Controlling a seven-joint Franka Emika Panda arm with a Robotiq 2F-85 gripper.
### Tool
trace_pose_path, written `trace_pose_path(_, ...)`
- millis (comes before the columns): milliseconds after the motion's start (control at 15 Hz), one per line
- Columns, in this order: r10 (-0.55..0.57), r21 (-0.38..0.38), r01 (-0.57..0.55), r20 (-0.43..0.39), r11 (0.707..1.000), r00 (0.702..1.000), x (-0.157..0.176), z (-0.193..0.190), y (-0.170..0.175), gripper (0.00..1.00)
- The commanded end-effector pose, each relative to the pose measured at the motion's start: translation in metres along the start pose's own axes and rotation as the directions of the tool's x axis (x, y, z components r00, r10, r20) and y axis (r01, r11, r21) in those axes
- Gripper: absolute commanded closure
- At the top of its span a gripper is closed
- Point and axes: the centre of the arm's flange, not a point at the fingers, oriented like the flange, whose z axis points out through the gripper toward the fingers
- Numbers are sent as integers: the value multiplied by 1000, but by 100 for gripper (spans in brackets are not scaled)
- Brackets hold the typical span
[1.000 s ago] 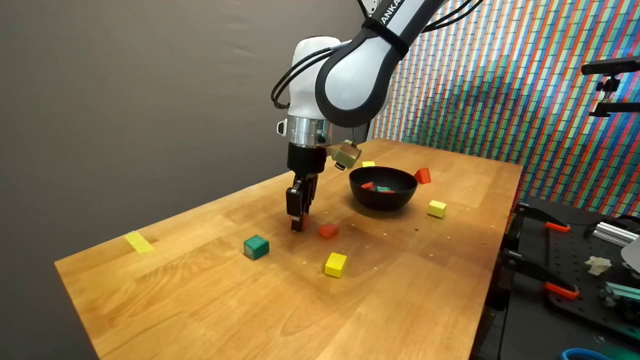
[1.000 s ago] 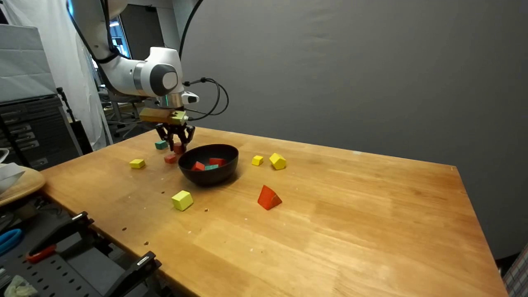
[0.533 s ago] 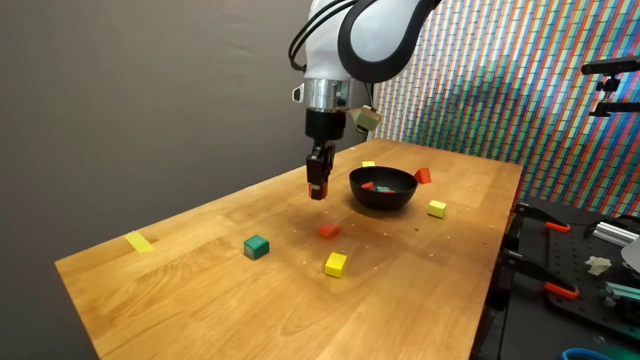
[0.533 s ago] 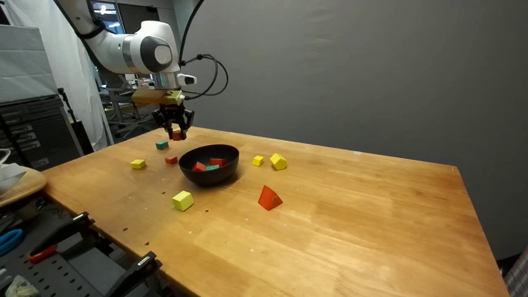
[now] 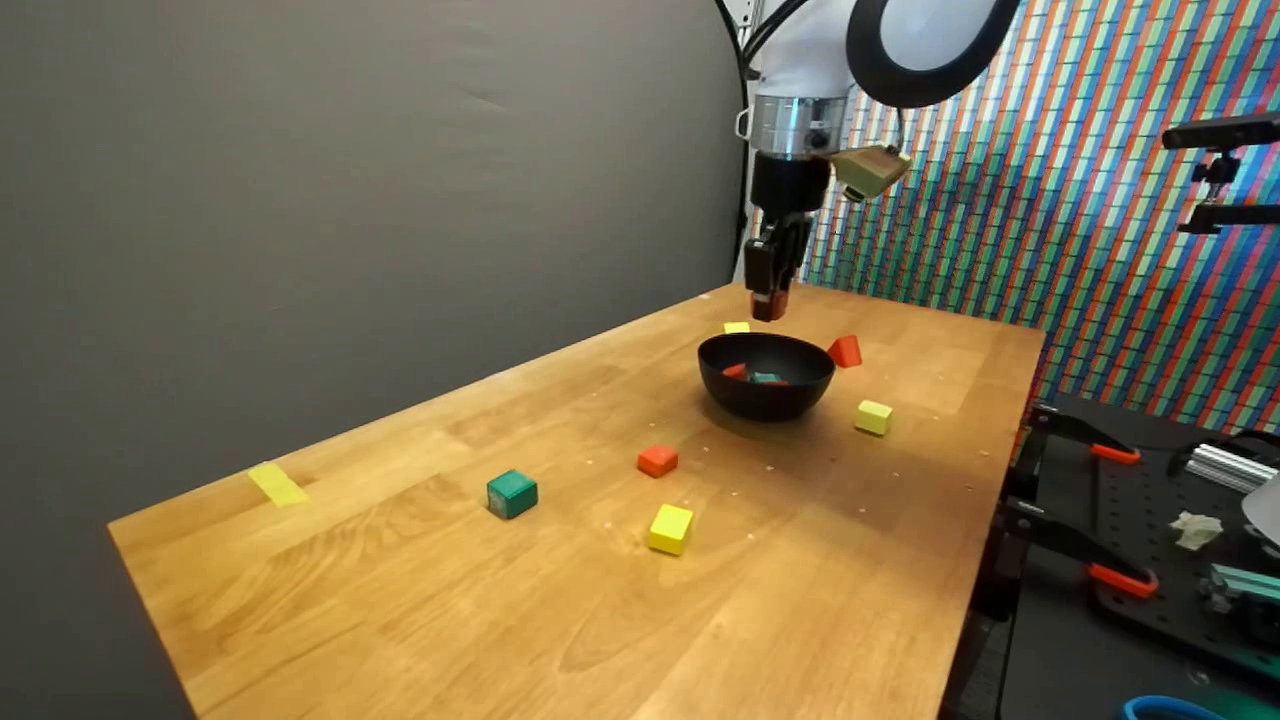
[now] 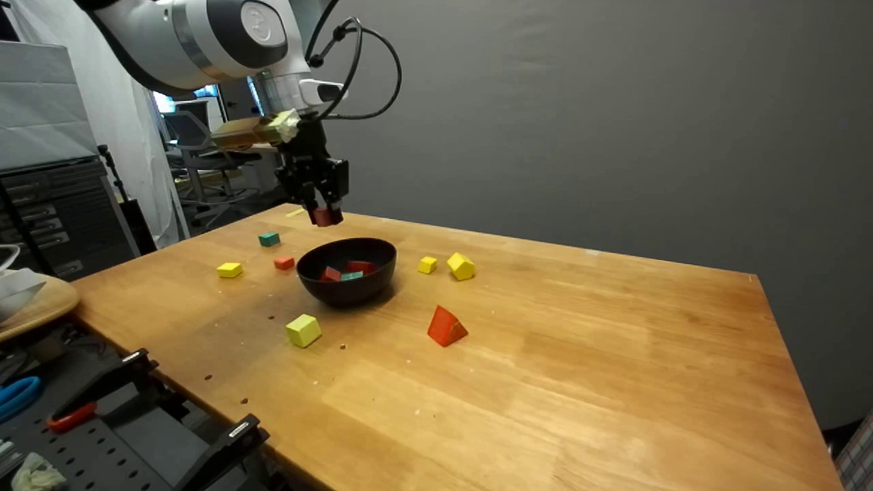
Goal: Pick up all the cubes and put them in the black bowl
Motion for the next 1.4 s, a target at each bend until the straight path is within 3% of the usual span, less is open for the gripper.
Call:
trace_pose_path(0, 61, -28, -61, 7, 998, 998, -29, 14, 11, 81)
trace_pose_path(133, 73, -16, -73, -8, 997, 997, -30, 19, 8, 59)
trace_pose_path(200, 75, -9, -75, -18, 997, 997, -31, 18, 5, 31)
trace_pose_path(267, 76, -8, -76, -37, 997, 996, -31, 15, 3, 29)
trace_pose_path(533, 42, 61, -38, -59, 997, 997, -34, -25, -16, 0)
trace_pose_path(933, -149, 122, 161, -104, 979, 983, -41, -101, -77, 0)
trace_pose_path(1133, -250, 120, 270, -160, 955, 955, -26, -105, -120, 0)
trace_pose_path(1333, -331, 117, 352, -166, 929, 929, -2, -89, -160, 0)
